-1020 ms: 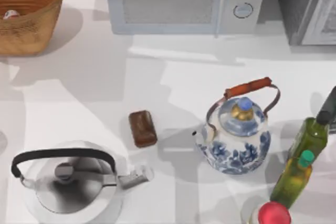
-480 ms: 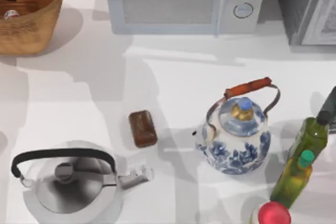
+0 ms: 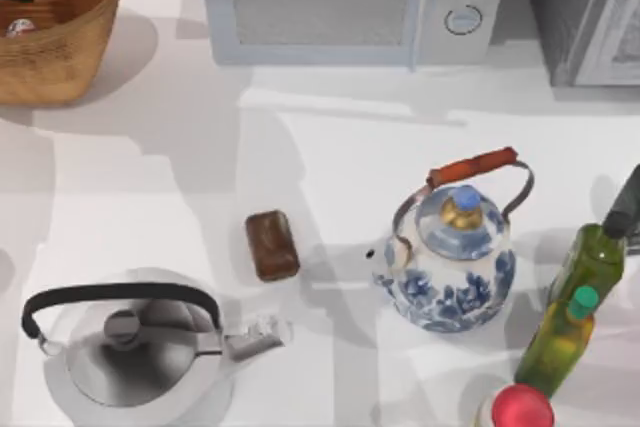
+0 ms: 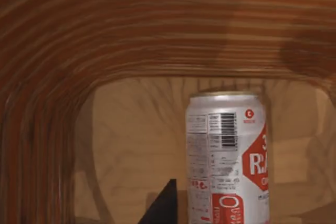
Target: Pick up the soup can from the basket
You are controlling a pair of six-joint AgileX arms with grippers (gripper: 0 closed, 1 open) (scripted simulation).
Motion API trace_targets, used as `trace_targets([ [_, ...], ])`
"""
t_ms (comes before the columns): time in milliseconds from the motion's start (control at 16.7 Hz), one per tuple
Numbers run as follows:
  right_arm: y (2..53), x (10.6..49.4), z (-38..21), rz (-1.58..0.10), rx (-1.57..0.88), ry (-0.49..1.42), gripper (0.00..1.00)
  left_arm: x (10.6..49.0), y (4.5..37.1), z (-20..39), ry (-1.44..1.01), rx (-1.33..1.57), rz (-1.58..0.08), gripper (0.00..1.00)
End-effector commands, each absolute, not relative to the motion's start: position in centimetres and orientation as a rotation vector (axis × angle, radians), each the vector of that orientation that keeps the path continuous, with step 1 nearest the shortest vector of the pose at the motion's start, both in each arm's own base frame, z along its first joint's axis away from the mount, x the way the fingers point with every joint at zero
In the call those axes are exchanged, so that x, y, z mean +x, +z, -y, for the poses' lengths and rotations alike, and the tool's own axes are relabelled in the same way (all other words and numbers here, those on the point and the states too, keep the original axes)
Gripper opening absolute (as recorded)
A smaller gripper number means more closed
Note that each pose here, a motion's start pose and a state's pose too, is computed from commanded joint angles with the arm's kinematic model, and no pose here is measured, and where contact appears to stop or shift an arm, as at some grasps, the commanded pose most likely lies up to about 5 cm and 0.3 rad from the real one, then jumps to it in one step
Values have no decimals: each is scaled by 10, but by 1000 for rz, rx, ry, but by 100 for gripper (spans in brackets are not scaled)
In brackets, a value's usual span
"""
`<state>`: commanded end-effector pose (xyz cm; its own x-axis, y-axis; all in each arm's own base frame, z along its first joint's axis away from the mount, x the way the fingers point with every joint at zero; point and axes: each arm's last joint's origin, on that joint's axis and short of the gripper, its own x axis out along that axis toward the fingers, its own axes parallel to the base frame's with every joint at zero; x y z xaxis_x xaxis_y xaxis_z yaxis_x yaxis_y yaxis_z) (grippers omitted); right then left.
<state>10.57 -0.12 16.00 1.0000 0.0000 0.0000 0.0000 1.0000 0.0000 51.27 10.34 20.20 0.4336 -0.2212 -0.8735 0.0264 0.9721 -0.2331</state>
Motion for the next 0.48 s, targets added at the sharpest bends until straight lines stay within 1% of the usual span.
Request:
trace_targets([
  [180,160,106,1,0,0,0,100,518,185,-104,-155,-214,-1164,100],
  [480,160,106,1,0,0,0,100,533,173,-104,-156,-217,-1175,100],
])
